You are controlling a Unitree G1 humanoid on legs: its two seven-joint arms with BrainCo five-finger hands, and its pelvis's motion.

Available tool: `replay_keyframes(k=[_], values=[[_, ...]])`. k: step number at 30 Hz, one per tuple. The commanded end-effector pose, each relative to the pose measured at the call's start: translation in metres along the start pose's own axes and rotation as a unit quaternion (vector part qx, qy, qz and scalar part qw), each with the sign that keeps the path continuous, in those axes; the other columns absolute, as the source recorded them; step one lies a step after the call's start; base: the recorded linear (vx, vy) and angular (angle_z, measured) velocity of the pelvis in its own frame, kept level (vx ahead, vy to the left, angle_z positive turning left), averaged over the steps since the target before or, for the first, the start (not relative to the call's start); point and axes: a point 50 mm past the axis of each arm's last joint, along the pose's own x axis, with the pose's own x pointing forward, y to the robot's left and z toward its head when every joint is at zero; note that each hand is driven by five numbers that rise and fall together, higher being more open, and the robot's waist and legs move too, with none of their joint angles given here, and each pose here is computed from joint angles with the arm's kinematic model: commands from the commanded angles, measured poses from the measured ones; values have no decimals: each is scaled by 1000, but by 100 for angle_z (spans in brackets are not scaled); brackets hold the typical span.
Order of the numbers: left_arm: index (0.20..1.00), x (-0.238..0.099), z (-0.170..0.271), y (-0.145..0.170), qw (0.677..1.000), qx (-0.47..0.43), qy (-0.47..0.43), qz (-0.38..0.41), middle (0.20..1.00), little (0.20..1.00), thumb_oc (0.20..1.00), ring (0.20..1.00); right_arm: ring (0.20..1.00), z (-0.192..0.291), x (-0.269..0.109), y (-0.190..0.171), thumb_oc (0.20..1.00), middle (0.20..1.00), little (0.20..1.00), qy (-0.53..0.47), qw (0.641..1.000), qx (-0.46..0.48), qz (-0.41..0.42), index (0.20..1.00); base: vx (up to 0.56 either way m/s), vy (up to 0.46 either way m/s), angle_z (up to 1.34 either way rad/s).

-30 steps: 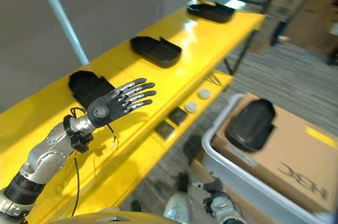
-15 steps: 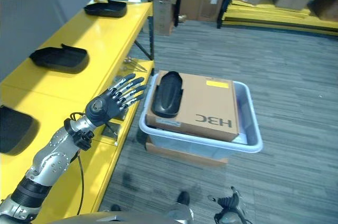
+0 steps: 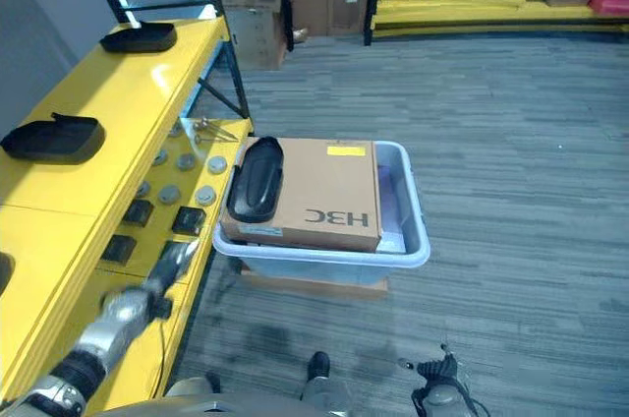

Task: Move parts from the plastic box to the shelf.

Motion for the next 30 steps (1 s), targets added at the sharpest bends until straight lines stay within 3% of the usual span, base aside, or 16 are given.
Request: replay_keyframes(k=[1,6,9,10,13,15,17,21,30], values=[[1000,1,16,3,992,76,-69,77,1000,1000,1000,1000,1000,19,-2,-3,1000,1000,1000,-39,994,93,-41,1000,43,62,-23],[1000,-4,-35,7,984,97,18,145,1000,1000,1000,1000,1000,50,-1,-16,1000,1000,1000,-96,973,189,-87,1000,40,69,-29],[1000,-23,-80,14,975,91,86,185,1000,1000,1000,1000,1000,115,-13,-71,1000,1000,1000,-239,902,305,-192,1000,100,97,-10],[1000,-30,-91,14,972,102,102,188,1000,1000,1000,1000,1000,147,-27,-111,1000,1000,1000,-309,852,344,-245,1000,96,66,-10],[1000,-36,-100,16,968,129,114,182,1000,1000,1000,1000,1000,185,-60,-161,1000,1000,1000,-404,779,368,-309,1000,80,69,16],[1000,-40,-106,17,968,131,122,176,1000,1000,1000,1000,1000,203,-73,-179,1000,1000,1000,-431,758,371,-320,1000,60,79,11],[1000,-42,-111,16,967,133,129,173,1000,1000,1000,1000,1000,217,-79,-188,1000,1000,1000,-447,751,365,-322,1000,39,79,16],[1000,-46,-118,19,965,133,141,176,1000,1000,1000,1000,1000,247,-79,-190,1000,1000,1000,-451,769,347,-290,1000,-19,76,17],[1000,-48,-123,16,968,138,138,158,1000,1000,1000,1000,1000,286,-53,-158,1000,1000,1000,-408,824,307,-246,1000,-94,96,34]])
